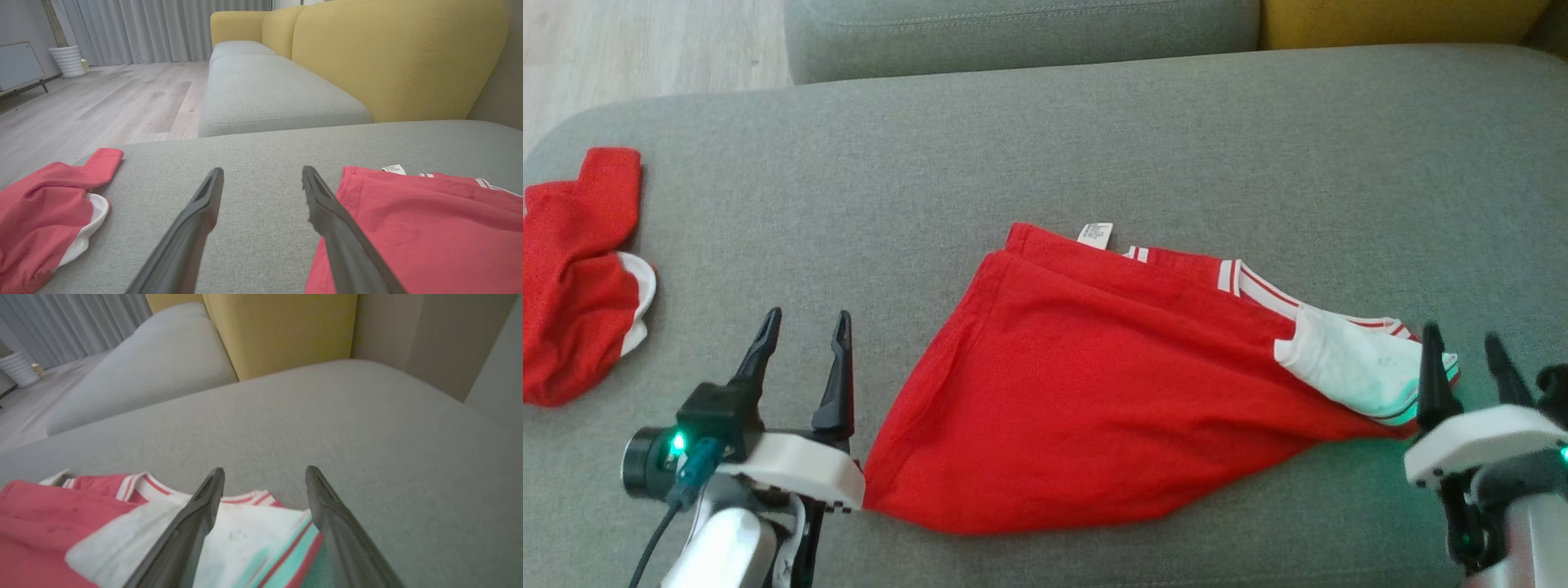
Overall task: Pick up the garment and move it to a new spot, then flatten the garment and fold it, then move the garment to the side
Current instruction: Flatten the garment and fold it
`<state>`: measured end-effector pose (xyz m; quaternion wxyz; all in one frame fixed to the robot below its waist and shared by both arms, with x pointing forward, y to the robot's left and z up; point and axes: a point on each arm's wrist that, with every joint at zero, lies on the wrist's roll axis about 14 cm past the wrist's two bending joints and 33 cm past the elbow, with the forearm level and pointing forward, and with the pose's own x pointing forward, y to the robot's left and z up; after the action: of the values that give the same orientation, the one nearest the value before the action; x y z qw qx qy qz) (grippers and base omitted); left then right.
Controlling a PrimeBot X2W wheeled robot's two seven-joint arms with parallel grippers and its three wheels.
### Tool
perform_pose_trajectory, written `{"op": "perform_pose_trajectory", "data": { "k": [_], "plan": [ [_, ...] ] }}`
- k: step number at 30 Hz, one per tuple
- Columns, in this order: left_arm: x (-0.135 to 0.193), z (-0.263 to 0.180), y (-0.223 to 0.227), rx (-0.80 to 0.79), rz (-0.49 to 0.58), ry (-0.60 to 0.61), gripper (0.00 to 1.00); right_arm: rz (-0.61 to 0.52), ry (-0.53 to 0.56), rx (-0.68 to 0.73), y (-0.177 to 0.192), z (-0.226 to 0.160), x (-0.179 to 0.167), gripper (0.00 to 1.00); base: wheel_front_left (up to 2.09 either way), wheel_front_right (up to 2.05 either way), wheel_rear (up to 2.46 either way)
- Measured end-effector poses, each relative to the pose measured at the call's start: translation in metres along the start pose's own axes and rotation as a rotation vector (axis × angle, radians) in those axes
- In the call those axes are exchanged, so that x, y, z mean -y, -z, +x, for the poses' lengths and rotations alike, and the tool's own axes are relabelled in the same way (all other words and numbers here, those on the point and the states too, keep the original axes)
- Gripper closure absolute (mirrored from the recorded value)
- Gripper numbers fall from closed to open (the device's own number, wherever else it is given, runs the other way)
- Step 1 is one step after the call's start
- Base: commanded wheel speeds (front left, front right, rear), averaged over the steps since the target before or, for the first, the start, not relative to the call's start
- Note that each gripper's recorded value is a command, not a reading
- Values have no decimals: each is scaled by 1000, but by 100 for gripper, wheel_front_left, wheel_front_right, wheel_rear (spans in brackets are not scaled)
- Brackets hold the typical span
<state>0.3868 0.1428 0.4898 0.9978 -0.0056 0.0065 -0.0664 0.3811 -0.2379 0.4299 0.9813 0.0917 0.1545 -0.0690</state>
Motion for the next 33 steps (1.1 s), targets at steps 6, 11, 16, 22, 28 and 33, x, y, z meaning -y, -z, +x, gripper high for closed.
{"op": "perform_pose_trajectory", "data": {
  "k": [6, 11, 16, 22, 28, 33],
  "plan": [
    [-4, -2, -6, 17, 5, -21, 0, -107, -104, 175, -47, -7, -37, 0, 0, 0, 0],
    [-8, -12, -10, 27, 14, -38, 0, -187, -219, 282, -74, -25, -78, 0, 0, 0, 0],
    [-9, -27, -8, 13, 19, -49, 0, -220, -296, 265, -67, -45, -101, 0, 0, 0, 0],
    [-7, -39, -8, 0, 15, -49, 0, -220, -325, 209, -49, -59, -106, 0, 0, 0, 0],
    [-5, -40, -9, -1, 18, -47, 0, -218, -331, 212, -50, -62, -108, 0, 0, 0, 0],
    [-3, -41, -9, -7, 14, -42, 0, -217, -333, 211, -49, -62, -108, 0, 0, 0, 0]
  ]
}}
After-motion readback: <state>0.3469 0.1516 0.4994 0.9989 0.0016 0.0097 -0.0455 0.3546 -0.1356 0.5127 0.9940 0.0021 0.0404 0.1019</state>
